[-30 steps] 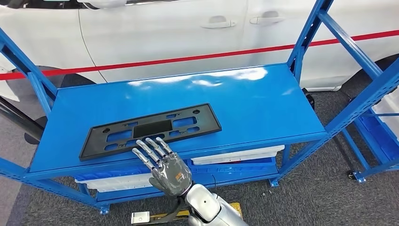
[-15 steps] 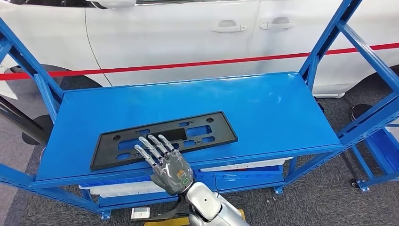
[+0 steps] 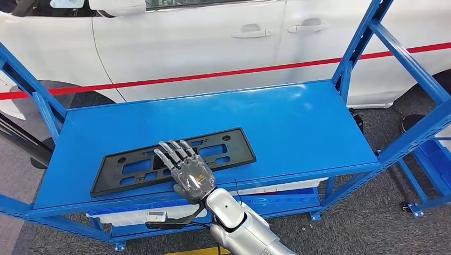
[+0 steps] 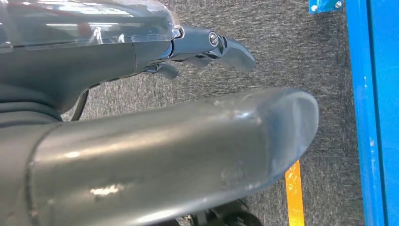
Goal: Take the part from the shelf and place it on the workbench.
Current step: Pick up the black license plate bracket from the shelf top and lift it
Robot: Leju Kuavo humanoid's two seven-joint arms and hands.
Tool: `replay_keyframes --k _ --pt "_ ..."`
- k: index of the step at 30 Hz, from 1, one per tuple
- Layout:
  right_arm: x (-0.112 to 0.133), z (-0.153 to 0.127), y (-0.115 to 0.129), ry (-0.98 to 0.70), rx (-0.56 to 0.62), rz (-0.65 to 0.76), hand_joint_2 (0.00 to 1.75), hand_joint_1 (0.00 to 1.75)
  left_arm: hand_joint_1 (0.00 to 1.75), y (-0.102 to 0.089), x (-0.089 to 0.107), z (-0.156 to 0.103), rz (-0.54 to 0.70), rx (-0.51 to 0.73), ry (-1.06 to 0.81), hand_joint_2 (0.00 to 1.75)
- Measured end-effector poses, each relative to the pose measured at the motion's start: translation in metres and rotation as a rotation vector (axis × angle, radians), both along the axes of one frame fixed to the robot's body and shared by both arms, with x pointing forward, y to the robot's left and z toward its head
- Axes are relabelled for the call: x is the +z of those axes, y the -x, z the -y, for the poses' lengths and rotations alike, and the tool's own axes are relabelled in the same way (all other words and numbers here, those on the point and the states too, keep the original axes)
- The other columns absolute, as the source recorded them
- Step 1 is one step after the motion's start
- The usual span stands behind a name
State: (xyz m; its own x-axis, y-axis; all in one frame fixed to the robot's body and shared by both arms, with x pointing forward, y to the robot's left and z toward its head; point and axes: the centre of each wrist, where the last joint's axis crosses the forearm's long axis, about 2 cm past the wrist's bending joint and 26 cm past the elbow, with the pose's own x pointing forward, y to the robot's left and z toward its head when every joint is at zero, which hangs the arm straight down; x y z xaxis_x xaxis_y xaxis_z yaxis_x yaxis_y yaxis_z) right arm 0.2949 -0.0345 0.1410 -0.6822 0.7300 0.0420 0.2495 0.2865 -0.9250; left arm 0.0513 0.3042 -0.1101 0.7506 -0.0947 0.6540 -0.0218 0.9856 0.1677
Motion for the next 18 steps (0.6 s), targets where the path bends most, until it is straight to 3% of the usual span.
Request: replay_keyframes --k 18 --pt "-0.012 0.005 -0.022 0.112 -0.062 -0.07 1.75 0.0 0.0 -0.001 0.0 0.0 0.002 -0.02 -0.003 0.0"
